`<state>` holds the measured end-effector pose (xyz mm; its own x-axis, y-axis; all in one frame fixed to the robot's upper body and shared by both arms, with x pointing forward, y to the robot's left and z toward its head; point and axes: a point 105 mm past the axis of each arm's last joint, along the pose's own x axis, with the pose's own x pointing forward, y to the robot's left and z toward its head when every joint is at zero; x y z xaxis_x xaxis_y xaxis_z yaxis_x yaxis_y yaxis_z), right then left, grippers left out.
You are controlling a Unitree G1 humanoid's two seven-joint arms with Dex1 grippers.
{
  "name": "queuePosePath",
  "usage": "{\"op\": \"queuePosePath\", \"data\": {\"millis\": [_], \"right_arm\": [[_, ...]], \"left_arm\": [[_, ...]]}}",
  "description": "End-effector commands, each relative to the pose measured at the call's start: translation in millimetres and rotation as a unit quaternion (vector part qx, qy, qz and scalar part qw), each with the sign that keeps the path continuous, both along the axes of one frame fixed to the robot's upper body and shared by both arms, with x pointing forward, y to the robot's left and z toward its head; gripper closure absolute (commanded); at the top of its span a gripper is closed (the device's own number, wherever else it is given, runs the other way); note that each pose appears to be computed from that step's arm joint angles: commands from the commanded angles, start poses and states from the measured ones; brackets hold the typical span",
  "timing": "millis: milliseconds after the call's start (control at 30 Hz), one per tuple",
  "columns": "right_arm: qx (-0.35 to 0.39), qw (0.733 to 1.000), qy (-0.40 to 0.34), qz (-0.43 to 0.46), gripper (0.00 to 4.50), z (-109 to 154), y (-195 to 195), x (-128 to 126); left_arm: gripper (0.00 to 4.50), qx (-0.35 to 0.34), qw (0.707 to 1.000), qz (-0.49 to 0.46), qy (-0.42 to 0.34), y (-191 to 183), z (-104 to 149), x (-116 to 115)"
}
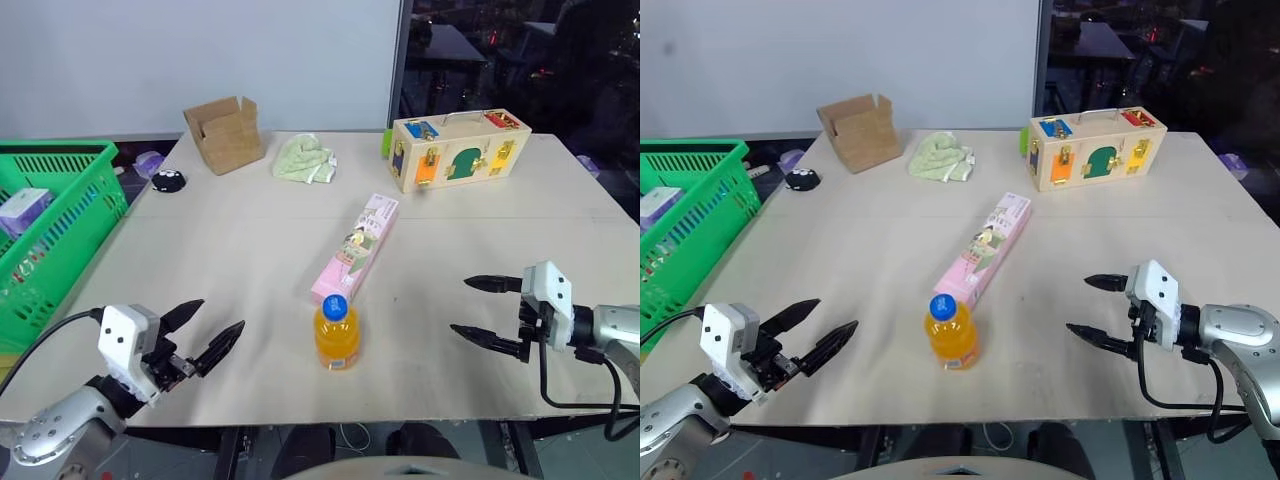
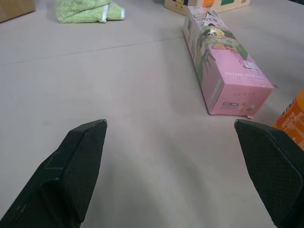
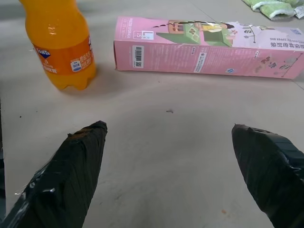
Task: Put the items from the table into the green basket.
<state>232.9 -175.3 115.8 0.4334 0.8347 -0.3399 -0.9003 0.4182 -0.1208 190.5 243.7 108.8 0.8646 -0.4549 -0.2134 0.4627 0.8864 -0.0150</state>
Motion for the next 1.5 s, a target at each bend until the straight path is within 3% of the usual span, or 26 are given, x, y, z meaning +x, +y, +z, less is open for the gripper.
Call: {"op": "queuePosePath", "data": {"millis": [33, 133, 300, 733, 1067, 1167, 1233, 1367, 1433, 1467, 1500], "right_arm": [[0.029, 0.999, -0.039, 0.001, 0.00, 15.7, 5.1, 9.9], [0.089, 0.994, -0.058, 0.038, 0.00, 36.6, 22.4, 9.8], [0.048, 0.991, -0.046, 0.117, 0.00, 31.7, 20.9, -16.4], [0.020, 0.981, -0.045, 0.190, 0.00, 36.0, 28.9, -39.1], [0.041, 0.978, -0.048, 0.201, 0.00, 39.3, 34.5, -42.4], [0.042, 0.978, -0.050, 0.200, 0.00, 37.0, 36.4, -40.7], [0.045, 0.978, -0.053, 0.196, 0.00, 37.3, 37.7, -39.3], [0.060, 0.980, -0.059, 0.182, 0.00, 36.3, 42.9, -32.7], [0.066, 0.980, -0.064, 0.175, 0.00, 33.7, 46.3, -27.8], [0.070, 0.980, -0.066, 0.172, 0.00, 33.6, 48.1, -25.3], [0.074, 0.980, -0.070, 0.169, 0.00, 34.3, 50.2, -22.5]], "left_arm": [[0.02, 0.014, 0.998, -0.047, -0.033, -15.1, 18.5, 2.7], [0.02, 0.013, 0.990, -0.135, -0.038, -49.8, 28.4, -1.1], [0.02, 0.042, 0.975, -0.218, -0.023, -79.0, 22.3, -13.0], [0.02, 0.076, 0.956, -0.283, -0.025, -99.8, -9.1, -0.8], [0.02, 0.051, 0.942, -0.329, -0.032, -126.8, -14.5, -7.1], [0.79, 0.045, 0.941, -0.334, -0.030, -128.2, -15.1, 4.8], [1.63, 0.044, 0.942, -0.332, -0.032, -129.0, -13.0, 8.5], [2.18, 0.047, 0.946, -0.317, -0.036, -128.7, -10.2, 12.0], [3.19, 0.049, 0.949, -0.309, -0.039, -126.9, -9.9, 14.0], [3.50, 0.045, 0.953, -0.298, -0.045, -125.6, -7.0, 16.4], [3.50, 0.029, 0.958, -0.280, -0.052, -123.7, -0.9, 19.2]]}}
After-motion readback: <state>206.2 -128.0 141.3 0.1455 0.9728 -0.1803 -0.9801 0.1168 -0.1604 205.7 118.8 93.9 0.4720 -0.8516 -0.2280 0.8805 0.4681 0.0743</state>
